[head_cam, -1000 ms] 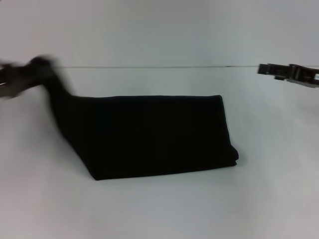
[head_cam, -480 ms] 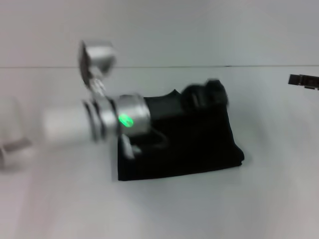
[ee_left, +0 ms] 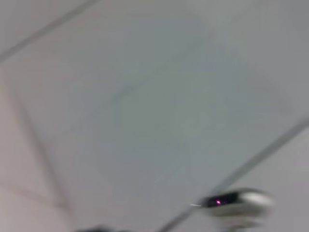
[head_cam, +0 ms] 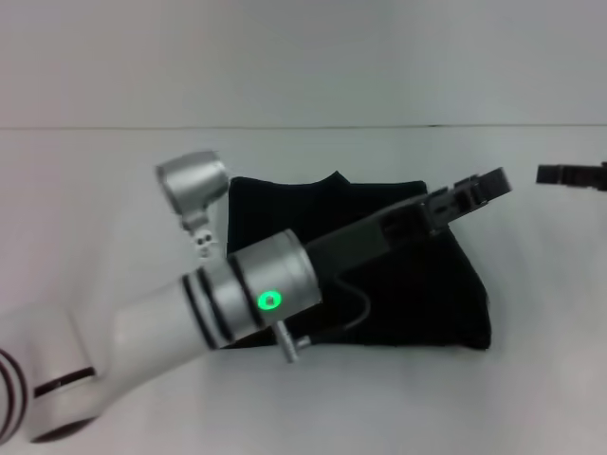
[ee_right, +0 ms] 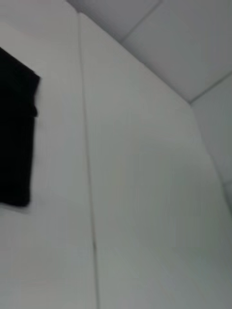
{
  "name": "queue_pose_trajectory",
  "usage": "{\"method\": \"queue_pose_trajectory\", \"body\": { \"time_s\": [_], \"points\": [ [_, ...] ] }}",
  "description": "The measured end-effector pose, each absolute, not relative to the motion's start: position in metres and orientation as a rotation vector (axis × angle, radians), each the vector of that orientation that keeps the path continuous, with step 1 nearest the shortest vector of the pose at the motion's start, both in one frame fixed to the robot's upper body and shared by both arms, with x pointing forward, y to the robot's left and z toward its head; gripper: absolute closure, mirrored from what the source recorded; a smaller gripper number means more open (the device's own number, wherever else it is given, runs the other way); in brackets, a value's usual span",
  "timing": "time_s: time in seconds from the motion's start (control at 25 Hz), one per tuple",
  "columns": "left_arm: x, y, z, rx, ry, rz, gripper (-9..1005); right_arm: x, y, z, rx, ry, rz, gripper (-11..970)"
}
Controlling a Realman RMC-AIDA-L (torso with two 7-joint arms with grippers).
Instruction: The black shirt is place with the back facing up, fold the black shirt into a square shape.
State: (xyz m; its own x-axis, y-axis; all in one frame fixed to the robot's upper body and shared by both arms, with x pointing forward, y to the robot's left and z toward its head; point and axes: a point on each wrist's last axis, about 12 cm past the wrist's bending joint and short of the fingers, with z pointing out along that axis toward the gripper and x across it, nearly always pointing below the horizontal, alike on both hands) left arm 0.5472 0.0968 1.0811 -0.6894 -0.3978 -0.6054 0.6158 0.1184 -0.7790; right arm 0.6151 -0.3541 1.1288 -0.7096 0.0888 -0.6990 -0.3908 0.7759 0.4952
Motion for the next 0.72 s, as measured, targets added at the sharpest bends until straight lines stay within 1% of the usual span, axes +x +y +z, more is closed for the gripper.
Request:
{"method": "queue_pose_trajectory", "body": {
  "time_s": [0.08, 0.16, 0.28, 0.36, 0.48, 0.64, 0.72],
  "points": [
    [0.542, 0.109, 1.089, 0.291, 1.541, -1.733, 627, 0.616, -0.348, 1.129, -0.230, 2.261, 0.860, 168],
    [0.538, 0.124, 1.092, 0.332, 1.485, -1.748, 527, 0.616, -0.342, 1.128, -0.223, 2.292, 0.889, 168],
    [0.537, 0.152, 1.084, 0.316, 1.504, -1.653, 376, 0.618, -0.331, 1.124, -0.201, 2.317, 0.938, 169],
    [0.540, 0.168, 1.076, 0.287, 1.555, -1.560, 336, 0.621, -0.322, 1.122, -0.187, 2.326, 0.963, 169],
    [0.544, 0.182, 1.073, 0.283, 1.592, -1.480, 276, 0.627, -0.303, 1.119, -0.207, 2.330, 0.985, 169],
    [0.548, 0.193, 1.073, 0.302, 1.616, -1.421, 195, 0.634, -0.265, 1.117, -0.358, 2.300, 0.989, 168],
    [0.552, 0.199, 1.073, 0.345, 1.668, -1.394, 155, 0.638, -0.238, 1.117, -0.508, 2.304, 0.954, 171]
  ]
}}
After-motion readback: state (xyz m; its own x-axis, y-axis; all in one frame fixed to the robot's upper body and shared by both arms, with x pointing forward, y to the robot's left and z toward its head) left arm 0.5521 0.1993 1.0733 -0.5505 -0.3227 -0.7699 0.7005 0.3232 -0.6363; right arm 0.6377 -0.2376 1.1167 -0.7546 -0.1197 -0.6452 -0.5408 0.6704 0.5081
